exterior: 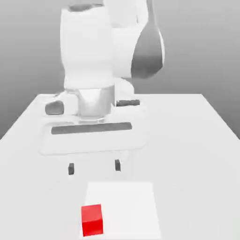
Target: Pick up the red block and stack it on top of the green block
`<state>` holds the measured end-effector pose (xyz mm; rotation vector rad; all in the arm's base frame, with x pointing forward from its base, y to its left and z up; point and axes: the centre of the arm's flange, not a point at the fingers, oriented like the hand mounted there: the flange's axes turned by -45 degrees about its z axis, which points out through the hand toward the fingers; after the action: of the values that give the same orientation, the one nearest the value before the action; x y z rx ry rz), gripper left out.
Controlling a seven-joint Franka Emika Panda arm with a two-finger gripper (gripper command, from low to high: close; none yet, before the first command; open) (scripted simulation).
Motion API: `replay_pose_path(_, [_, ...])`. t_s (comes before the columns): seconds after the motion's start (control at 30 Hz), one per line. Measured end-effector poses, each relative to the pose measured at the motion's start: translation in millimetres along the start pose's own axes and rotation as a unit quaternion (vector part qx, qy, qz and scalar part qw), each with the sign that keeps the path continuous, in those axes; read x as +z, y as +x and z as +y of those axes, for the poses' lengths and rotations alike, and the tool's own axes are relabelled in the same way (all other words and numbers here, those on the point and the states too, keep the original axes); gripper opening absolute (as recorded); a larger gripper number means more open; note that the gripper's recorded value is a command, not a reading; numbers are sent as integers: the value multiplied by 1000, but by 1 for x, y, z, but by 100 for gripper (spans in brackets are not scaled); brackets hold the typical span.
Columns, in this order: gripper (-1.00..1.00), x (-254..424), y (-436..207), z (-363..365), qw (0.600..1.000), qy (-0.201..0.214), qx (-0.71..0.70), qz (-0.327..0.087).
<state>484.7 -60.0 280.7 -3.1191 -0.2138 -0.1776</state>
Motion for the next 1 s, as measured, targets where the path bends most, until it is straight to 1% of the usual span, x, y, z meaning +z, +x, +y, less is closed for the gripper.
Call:
replay_pose_path(0.1, [0,53,-20,5,999,0,-10,-43])
replay_pose_path(0.17, [0,81,-26,7,998,-1,-13,-53])
replay_pose_path(0.27, [0,120,-32,7,998,-1,-14,-56])
replay_pose_path(0.3, [-100,129,-34,7,998,-1,-13,-57])
replay_pose_path(0.53, [-100,129,-34,7,998,0,-13,-57])
replay_pose_path(0.7, [-100,75,-26,4,998,0,-18,-57])
replay_pose_path(0.83, [-100,67,24,-83,987,6,-147,-58])
replay_pose_path(1.0, [-100,59,55,-204,954,14,-295,-57])
